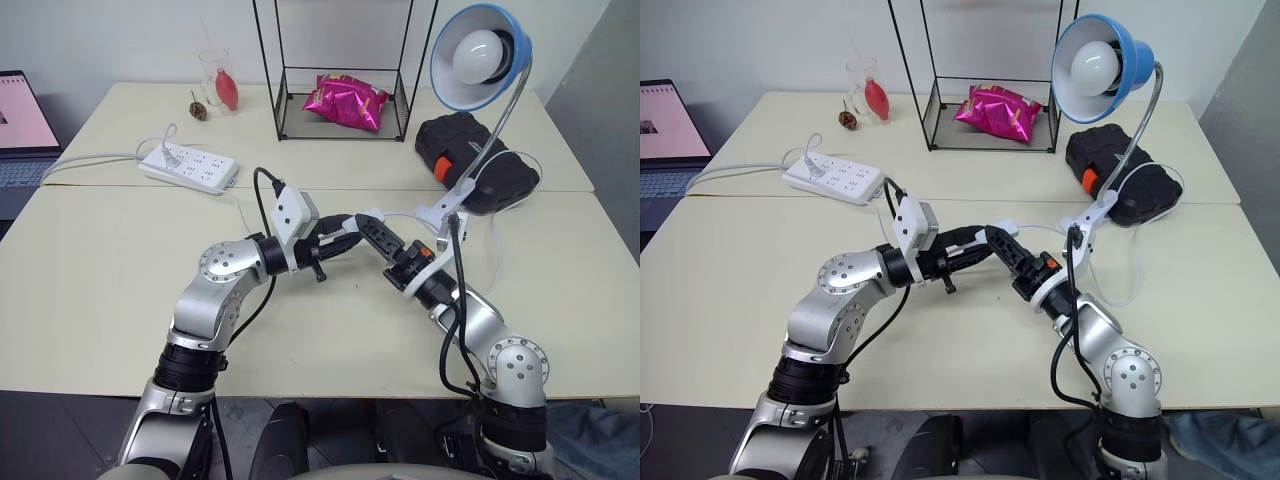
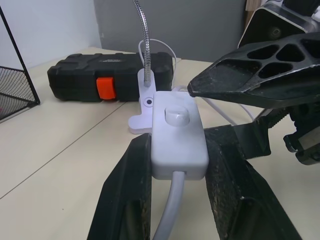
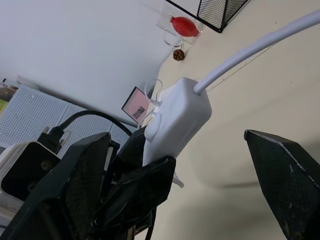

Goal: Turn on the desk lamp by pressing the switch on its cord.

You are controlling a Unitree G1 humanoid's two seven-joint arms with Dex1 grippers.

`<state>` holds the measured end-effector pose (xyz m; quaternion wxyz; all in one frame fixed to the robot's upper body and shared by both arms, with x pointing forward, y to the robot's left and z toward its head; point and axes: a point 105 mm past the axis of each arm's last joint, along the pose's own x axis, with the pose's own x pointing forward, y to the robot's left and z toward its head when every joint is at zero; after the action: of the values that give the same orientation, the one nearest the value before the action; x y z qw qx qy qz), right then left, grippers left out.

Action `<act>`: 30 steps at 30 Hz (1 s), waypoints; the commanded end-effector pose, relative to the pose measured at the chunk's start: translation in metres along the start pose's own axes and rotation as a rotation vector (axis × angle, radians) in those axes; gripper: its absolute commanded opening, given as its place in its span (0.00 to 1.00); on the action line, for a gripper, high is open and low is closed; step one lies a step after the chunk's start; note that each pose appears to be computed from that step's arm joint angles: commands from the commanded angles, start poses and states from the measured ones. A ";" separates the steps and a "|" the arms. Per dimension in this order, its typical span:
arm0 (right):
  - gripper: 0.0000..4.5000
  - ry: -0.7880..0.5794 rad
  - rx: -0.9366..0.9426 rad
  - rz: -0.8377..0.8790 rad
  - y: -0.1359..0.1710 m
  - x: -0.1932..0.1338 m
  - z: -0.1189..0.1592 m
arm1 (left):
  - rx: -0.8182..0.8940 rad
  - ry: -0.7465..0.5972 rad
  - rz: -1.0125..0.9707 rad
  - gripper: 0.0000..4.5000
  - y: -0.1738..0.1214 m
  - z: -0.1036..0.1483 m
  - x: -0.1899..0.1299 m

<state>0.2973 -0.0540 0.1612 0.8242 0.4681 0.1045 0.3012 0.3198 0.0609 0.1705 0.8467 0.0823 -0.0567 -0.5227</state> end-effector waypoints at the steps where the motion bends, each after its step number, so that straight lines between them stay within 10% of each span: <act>1: 1.00 -0.030 0.026 0.053 0.012 0.002 0.006 | 0.042 -0.047 -0.019 0.25 -0.004 0.017 0.002; 9: 1.00 -0.029 0.040 0.064 0.013 0.003 0.006 | 0.043 -0.041 -0.017 0.25 -0.004 0.015 0.000; 26: 0.19 0.026 0.030 0.070 0.015 0.006 -0.006 | 0.048 -0.040 -0.022 0.25 -0.004 0.016 0.002; 30: 0.13 0.022 0.040 0.071 0.016 0.006 -0.006 | 0.049 -0.039 -0.020 0.25 -0.005 0.016 0.001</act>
<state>0.2952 -0.0436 0.1650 0.8067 0.4826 0.1104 0.3228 0.3189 0.0620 0.1686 0.8465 0.0873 -0.0524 -0.5226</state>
